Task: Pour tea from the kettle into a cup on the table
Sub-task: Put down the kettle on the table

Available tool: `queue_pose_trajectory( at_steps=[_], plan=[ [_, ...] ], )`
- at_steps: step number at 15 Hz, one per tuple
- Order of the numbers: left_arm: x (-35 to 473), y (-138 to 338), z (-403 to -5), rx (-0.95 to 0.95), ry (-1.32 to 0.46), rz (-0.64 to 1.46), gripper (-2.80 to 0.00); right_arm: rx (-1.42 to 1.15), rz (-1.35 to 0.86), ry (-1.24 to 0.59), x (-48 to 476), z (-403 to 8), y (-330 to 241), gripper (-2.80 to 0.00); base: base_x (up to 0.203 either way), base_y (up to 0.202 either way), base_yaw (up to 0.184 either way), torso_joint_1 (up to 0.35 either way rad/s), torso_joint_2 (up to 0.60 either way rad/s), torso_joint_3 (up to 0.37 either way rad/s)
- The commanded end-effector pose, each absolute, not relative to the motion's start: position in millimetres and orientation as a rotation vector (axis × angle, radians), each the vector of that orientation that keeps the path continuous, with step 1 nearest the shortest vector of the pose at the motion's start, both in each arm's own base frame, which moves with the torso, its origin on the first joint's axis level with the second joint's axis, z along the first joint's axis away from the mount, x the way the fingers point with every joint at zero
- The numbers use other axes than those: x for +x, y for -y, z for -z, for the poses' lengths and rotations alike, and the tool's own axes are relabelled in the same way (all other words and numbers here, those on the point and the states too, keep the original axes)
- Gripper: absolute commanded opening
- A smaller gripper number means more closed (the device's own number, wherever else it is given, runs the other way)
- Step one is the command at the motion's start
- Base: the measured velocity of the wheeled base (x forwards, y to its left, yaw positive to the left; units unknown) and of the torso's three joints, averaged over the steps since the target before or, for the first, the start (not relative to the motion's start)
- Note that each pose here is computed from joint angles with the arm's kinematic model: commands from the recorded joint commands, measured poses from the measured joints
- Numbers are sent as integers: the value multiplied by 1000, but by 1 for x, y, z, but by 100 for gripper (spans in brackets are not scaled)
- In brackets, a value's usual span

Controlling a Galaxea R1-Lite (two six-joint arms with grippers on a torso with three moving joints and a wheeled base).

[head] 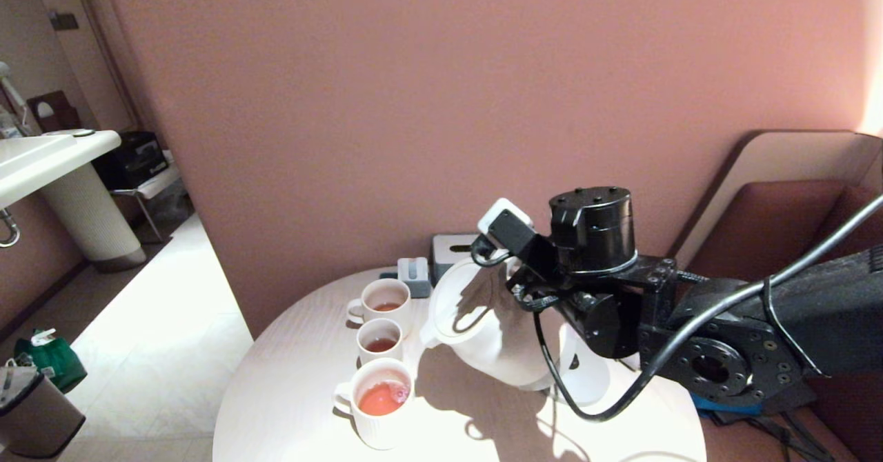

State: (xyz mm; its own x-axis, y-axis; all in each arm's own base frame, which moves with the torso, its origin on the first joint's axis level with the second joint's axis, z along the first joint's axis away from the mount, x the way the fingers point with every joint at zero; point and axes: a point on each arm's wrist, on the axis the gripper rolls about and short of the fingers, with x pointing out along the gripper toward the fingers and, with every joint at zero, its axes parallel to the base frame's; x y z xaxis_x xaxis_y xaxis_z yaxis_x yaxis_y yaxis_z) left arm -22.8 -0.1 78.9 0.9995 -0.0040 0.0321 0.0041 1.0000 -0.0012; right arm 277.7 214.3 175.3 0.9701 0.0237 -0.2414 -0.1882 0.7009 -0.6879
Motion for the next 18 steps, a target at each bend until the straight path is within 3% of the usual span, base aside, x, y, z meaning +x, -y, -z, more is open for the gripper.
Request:
queue_pose_trajectory(
  at_steps=[1,4,11,18],
  plan=[
    [-23,0,-79,-1,32,3,-280,-527,-63,-232,275,-183,-188,-280,0,0,0,0,0,0],
    [-23,0,-79,-2,32,5,-280,-274,-2,-203,279,-182,-159,-280,0,0,0,0,0,0],
    [-23,0,-79,-1,32,3,-280,-12,88,-142,269,-144,-103,-280,0,0,0,0,0,0],
    [-23,0,-79,-1,32,3,-280,64,184,-232,263,-92,-49,-280,0,0,0,0,0,0]
  ],
)
